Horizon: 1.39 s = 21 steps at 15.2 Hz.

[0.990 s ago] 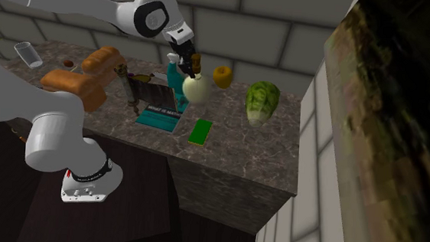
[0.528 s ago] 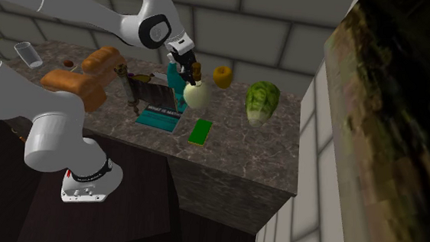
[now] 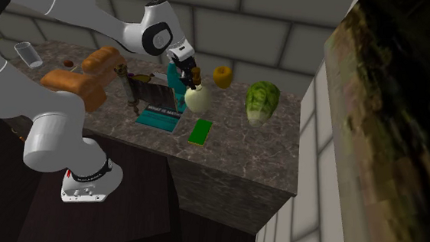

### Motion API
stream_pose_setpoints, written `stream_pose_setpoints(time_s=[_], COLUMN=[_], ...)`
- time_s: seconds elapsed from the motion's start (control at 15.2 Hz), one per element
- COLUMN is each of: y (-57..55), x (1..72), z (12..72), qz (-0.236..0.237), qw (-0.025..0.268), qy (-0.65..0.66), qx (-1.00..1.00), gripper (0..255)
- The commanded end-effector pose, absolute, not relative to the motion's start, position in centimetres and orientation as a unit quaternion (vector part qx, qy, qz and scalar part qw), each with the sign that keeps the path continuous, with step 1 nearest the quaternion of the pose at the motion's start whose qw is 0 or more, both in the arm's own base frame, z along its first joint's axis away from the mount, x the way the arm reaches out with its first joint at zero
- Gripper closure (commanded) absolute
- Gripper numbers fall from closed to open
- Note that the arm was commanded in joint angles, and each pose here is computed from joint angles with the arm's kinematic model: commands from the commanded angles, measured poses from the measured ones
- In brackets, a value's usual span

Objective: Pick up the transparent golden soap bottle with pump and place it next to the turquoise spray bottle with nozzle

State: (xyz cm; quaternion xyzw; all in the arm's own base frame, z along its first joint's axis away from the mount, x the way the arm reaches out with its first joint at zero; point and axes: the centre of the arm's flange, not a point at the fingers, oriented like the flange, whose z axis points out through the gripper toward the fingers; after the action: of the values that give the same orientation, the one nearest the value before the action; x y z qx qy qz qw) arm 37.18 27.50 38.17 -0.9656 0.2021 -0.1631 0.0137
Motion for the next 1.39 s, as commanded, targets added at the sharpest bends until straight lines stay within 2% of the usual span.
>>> stream_pose_setpoints(time_s=[0.0, 0.13, 0.2, 0.53, 0.79, 1.32], y=[27.5, 27.5, 27.5, 27.5, 27.7, 27.7], x=[37.2, 37.2, 37.2, 37.2, 35.6, 35.6], z=[38.2, 38.2, 38.2, 38.2, 42.9, 42.9], qz=[-0.163, -0.163, -0.163, -0.163, -0.163, -0.163], qw=[0.014, 0.014, 0.014, 0.014, 0.014, 0.014], qy=[0.202, 0.202, 0.202, 0.202, 0.202, 0.202], qx=[-0.966, -0.966, -0.966, -0.966, -0.966, -0.966], gripper=[255, 255, 0, 0, 0, 0])
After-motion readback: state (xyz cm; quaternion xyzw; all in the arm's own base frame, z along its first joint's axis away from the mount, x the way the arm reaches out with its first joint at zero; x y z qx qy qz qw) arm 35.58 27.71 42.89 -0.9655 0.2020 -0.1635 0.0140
